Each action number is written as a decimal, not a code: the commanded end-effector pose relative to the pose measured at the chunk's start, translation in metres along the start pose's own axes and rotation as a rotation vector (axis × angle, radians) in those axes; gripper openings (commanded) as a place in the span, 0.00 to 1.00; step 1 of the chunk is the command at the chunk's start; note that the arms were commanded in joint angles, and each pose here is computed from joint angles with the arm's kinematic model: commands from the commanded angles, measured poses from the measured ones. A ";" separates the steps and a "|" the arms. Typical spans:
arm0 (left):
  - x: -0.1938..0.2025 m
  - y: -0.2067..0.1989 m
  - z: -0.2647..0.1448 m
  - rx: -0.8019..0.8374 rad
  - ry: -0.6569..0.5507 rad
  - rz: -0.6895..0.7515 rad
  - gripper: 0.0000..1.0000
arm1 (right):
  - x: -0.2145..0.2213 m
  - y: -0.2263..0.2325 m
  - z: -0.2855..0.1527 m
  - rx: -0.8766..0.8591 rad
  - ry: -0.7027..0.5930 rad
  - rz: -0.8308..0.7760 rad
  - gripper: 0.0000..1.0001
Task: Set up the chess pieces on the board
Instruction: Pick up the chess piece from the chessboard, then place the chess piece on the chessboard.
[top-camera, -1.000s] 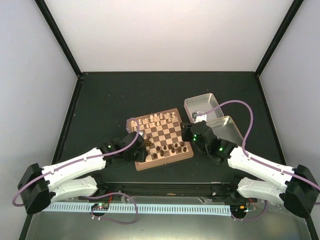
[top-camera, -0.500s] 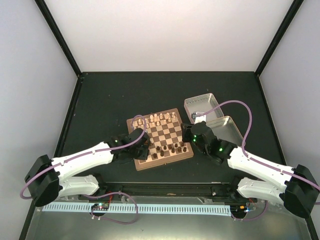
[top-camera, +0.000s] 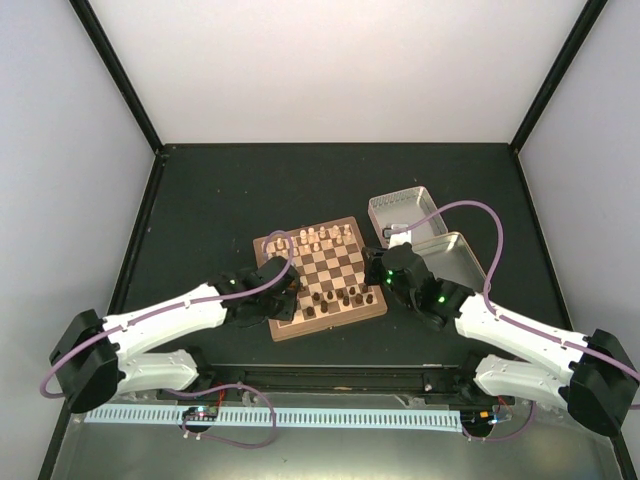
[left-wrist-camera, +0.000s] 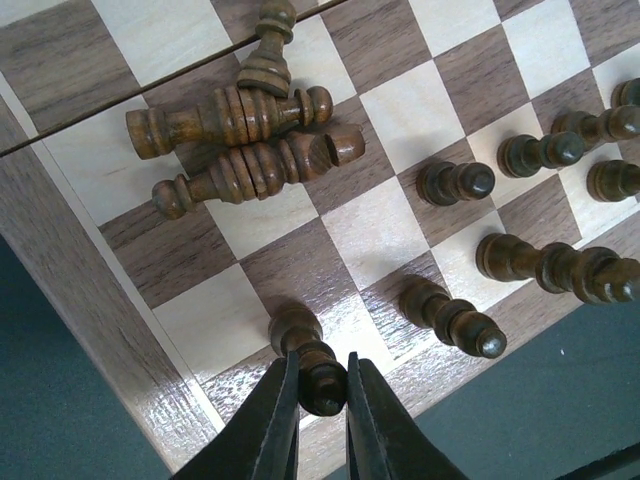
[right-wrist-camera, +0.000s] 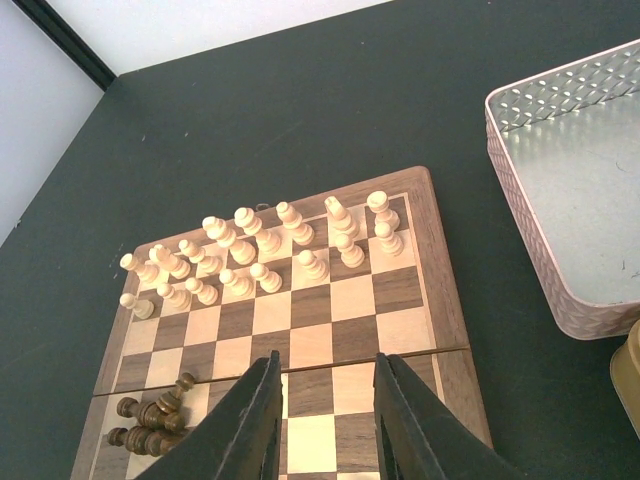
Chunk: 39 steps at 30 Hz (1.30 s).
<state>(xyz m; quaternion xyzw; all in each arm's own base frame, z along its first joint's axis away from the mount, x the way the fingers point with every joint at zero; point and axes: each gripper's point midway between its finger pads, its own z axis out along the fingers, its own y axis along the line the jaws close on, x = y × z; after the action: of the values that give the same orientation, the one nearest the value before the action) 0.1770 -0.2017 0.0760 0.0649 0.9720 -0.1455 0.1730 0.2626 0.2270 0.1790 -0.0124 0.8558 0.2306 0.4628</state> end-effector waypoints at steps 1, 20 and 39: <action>-0.019 -0.011 -0.023 0.032 -0.056 0.023 0.11 | -0.011 0.001 -0.005 -0.009 -0.042 0.011 0.26; -0.075 -0.096 -0.091 0.264 -0.163 0.222 0.09 | -0.028 -0.024 -0.026 0.079 -0.142 0.026 0.27; -0.037 -0.130 -0.012 0.180 0.091 0.396 0.09 | -0.025 -0.041 -0.029 0.124 -0.166 0.043 0.31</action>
<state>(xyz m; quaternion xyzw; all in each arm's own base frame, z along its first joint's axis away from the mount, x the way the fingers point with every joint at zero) 0.1857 -0.3128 0.1280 0.2549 0.9369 -0.1847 0.1523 0.2612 0.1763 0.1978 0.0485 0.8280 0.1934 0.5241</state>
